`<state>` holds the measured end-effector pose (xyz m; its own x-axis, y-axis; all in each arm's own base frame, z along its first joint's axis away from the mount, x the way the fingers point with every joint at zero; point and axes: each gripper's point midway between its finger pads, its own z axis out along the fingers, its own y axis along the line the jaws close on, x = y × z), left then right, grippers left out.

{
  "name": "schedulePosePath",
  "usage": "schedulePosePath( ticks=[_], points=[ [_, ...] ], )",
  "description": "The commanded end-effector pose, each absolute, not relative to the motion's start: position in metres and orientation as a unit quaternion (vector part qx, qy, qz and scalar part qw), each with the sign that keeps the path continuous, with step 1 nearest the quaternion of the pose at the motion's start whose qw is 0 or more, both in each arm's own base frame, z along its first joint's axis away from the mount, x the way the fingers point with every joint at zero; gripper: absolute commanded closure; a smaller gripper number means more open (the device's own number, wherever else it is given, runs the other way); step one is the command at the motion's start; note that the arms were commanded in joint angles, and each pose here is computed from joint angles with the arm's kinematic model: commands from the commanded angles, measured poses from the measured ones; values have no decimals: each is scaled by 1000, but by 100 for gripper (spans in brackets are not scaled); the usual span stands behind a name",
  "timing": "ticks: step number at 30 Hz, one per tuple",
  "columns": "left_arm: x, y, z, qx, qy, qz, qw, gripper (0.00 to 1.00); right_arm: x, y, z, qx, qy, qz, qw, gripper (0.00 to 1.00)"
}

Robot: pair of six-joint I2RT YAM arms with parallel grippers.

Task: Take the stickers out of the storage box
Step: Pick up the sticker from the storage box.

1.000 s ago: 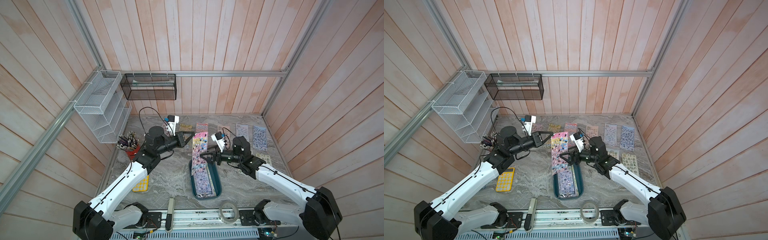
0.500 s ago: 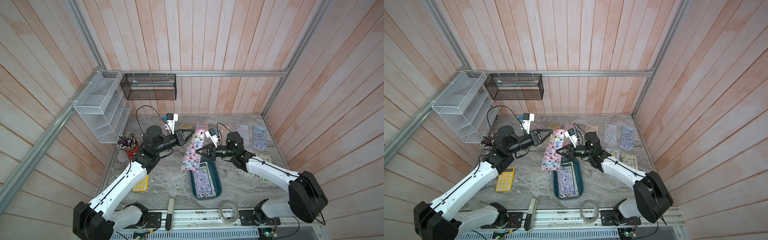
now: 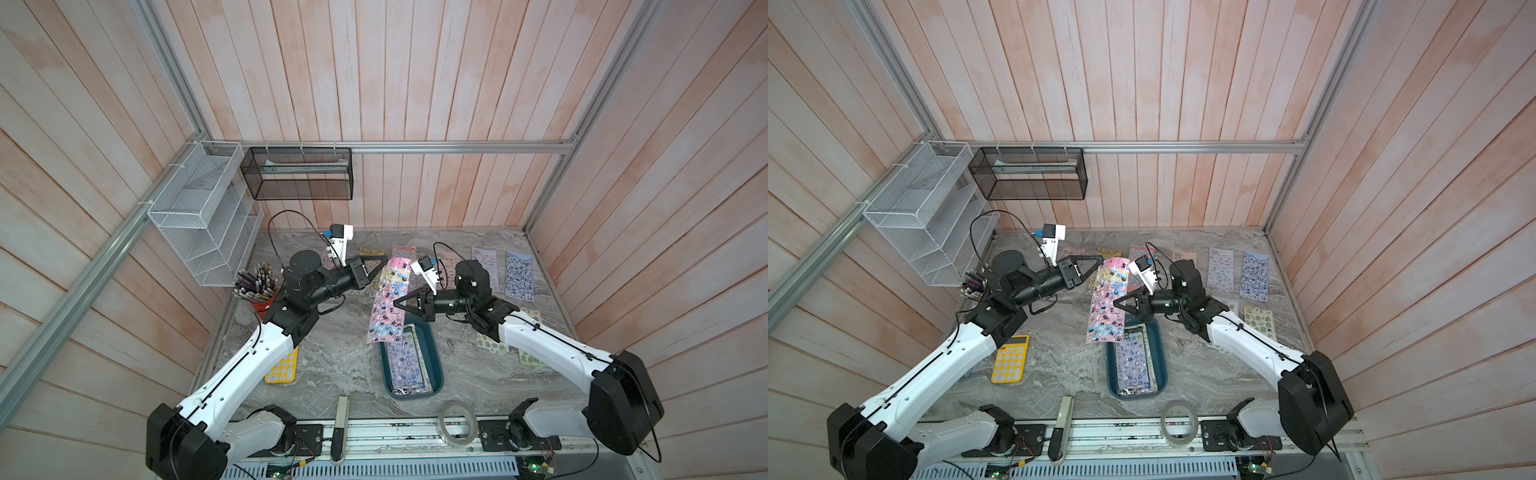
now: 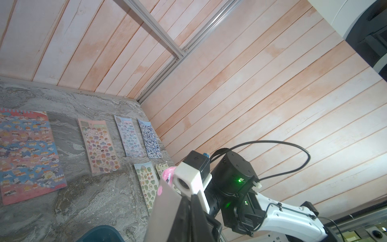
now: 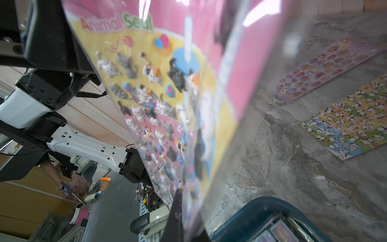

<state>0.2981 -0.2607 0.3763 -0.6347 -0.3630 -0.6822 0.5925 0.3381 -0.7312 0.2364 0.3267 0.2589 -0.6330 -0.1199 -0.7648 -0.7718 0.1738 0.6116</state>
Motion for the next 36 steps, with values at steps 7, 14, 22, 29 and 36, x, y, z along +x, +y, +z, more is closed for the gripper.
schedulePosePath(
  ticks=[7, 14, 22, 29, 36],
  points=[
    [297, -258, 387, 90, 686, -576, 436, 100, 234, 322, 263, -316, 713, 550, 299, 100],
    [300, -257, 384, 87, 689, -574, 434, 100, 236, 320, 262, -311, 719, 542, 305, 100],
    [304, -258, 376, 84, 694, -572, 428, 100, 237, 318, 262, -309, 721, 535, 312, 100],
    [310, -256, 371, 74, 699, -573, 421, 86, 245, 311, 251, -297, 744, 507, 317, 100],
    [321, -227, 338, 18, 762, -486, 428, 12, 278, 248, 195, -213, 869, 343, 284, 100]
  ],
)
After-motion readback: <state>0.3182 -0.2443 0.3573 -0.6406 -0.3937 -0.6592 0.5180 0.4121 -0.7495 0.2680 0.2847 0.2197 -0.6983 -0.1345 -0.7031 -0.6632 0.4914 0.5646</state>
